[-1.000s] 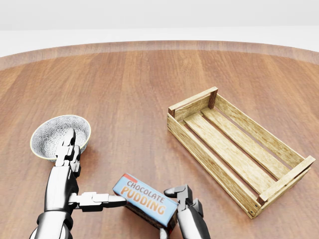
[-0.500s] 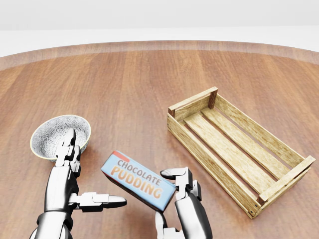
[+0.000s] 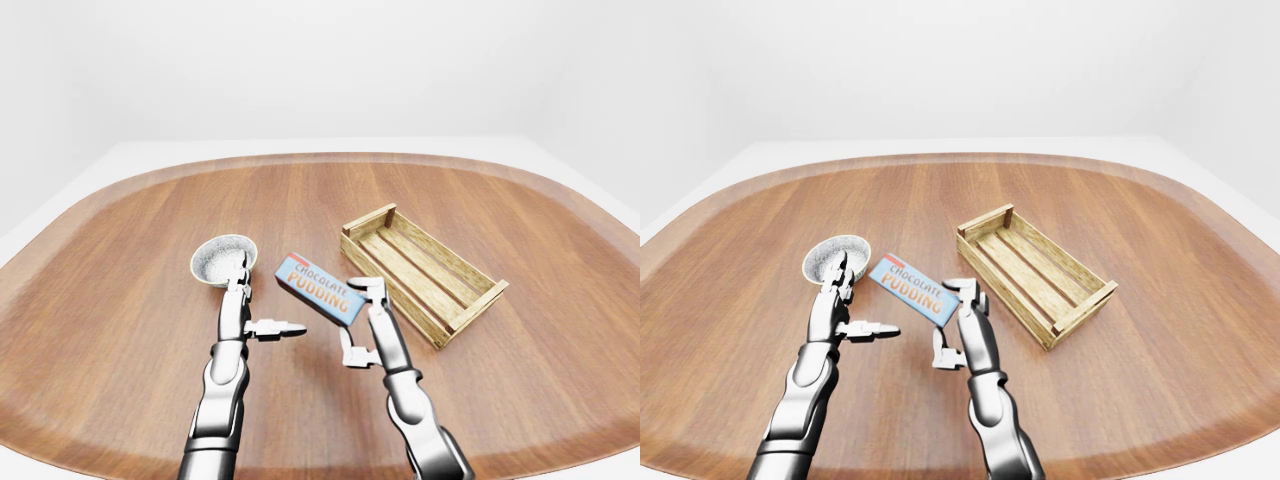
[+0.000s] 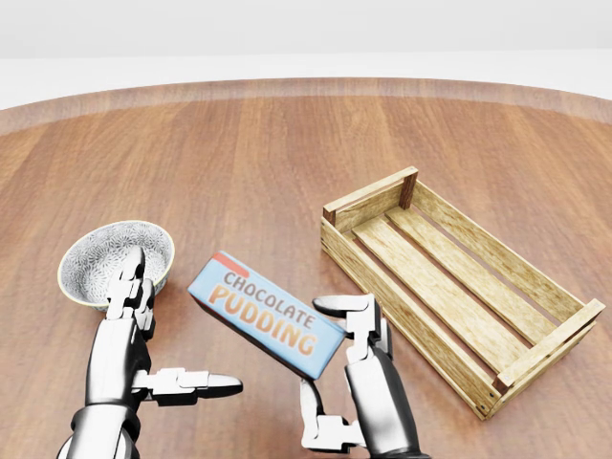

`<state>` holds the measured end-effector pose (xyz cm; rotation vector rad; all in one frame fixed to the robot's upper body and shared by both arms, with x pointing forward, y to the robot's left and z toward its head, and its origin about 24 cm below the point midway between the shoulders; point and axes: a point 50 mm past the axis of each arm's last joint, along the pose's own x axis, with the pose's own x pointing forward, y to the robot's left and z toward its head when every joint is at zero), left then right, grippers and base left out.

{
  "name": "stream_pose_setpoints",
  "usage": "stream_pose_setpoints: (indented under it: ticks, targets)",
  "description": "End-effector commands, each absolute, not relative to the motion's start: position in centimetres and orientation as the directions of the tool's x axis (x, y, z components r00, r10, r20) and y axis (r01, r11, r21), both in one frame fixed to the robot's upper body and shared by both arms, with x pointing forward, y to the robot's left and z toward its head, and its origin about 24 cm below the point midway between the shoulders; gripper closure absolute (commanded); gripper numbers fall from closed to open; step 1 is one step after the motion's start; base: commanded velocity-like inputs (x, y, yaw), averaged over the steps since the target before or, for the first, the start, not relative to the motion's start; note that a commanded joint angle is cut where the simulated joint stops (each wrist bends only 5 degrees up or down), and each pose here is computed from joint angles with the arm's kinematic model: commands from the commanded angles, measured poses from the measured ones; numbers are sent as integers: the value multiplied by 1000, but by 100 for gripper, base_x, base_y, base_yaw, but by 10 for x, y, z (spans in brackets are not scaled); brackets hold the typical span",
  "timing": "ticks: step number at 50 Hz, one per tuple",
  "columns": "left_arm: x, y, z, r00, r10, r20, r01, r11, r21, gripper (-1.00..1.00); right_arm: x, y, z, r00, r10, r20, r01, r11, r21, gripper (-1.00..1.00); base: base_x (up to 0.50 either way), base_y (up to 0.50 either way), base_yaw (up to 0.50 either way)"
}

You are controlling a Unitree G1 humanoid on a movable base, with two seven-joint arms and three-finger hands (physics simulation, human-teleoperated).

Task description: Pick up the chocolate pudding and put it in the tray.

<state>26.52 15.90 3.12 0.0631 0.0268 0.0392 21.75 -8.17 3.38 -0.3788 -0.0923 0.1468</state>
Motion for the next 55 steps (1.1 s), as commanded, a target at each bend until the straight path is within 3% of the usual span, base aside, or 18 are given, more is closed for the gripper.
stream_pose_setpoints:
  ticks: [1, 18, 35, 48, 55]
  targets:
    - [266, 159, 30, 999, 42, -34, -39, 997, 72, -100, 226, -84, 65, 971, 158, 179, -103, 953, -285, 100, 0, 0, 0]
    - [265, 159, 32, 999, 37, -31, -35, 997, 74, -100, 266, -84, 72, 972, 126, 200, -63, 954, -294, 100, 0, 0, 0]
    - [266, 158, 31, 999, 34, -31, -32, 997, 75, -100, 322, -100, 37, 1000, 8, 3, -6, 921, -389, 100, 0, 0, 0]
    - [266, 159, 31, 999, 35, -34, -32, 997, 74, -100, 360, -106, 52, 999, -48, -7, 39, 877, -479, 100, 0, 0, 0]
    - [267, 159, 31, 999, 36, -37, -34, 997, 72, -100, 380, -97, 94, 995, -13, 97, 57, 878, -475, 100, 0, 0, 0]
